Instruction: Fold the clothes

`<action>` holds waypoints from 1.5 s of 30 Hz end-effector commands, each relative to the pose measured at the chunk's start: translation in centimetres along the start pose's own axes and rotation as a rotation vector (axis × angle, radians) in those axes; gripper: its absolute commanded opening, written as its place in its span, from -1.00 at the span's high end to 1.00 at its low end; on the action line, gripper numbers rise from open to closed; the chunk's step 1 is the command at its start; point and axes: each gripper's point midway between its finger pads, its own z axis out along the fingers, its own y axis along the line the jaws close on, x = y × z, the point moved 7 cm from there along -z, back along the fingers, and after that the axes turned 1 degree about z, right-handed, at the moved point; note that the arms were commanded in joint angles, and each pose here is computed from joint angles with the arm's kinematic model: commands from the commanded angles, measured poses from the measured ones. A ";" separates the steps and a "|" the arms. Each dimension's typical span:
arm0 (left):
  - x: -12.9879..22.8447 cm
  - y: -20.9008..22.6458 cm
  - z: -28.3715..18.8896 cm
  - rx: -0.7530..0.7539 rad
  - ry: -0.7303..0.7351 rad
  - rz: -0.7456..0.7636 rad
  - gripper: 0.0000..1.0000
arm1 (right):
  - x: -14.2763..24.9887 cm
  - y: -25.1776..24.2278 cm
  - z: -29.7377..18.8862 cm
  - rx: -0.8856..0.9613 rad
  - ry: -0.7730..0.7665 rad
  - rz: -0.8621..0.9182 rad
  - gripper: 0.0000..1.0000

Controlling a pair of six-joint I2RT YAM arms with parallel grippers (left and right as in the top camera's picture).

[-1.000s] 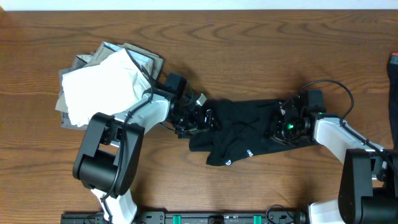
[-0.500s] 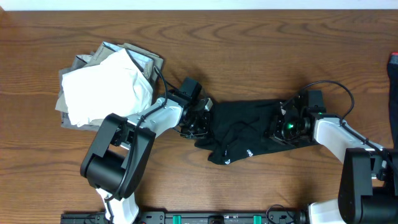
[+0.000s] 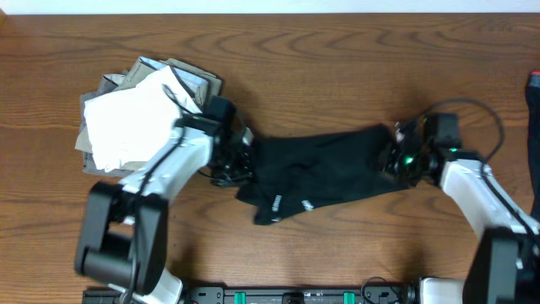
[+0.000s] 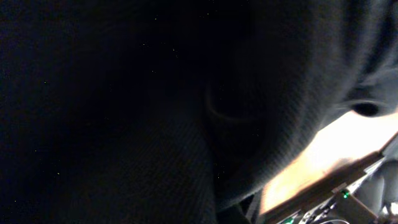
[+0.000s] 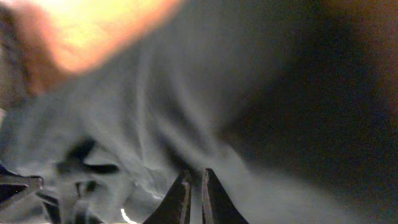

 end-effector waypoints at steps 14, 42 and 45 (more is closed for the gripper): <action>-1.9 -7.2 -12.6 -0.231 -0.284 0.253 0.88 | -3.2 3.2 -4.8 0.019 -0.151 -0.070 0.82; -4.0 -18.2 4.8 -0.170 -0.291 0.478 -0.16 | -2.8 2.3 -4.2 0.074 -0.118 -0.046 0.85; -4.0 -17.8 4.9 -0.184 -0.276 0.473 -0.29 | -2.7 2.1 -3.9 0.078 -0.102 -0.049 0.85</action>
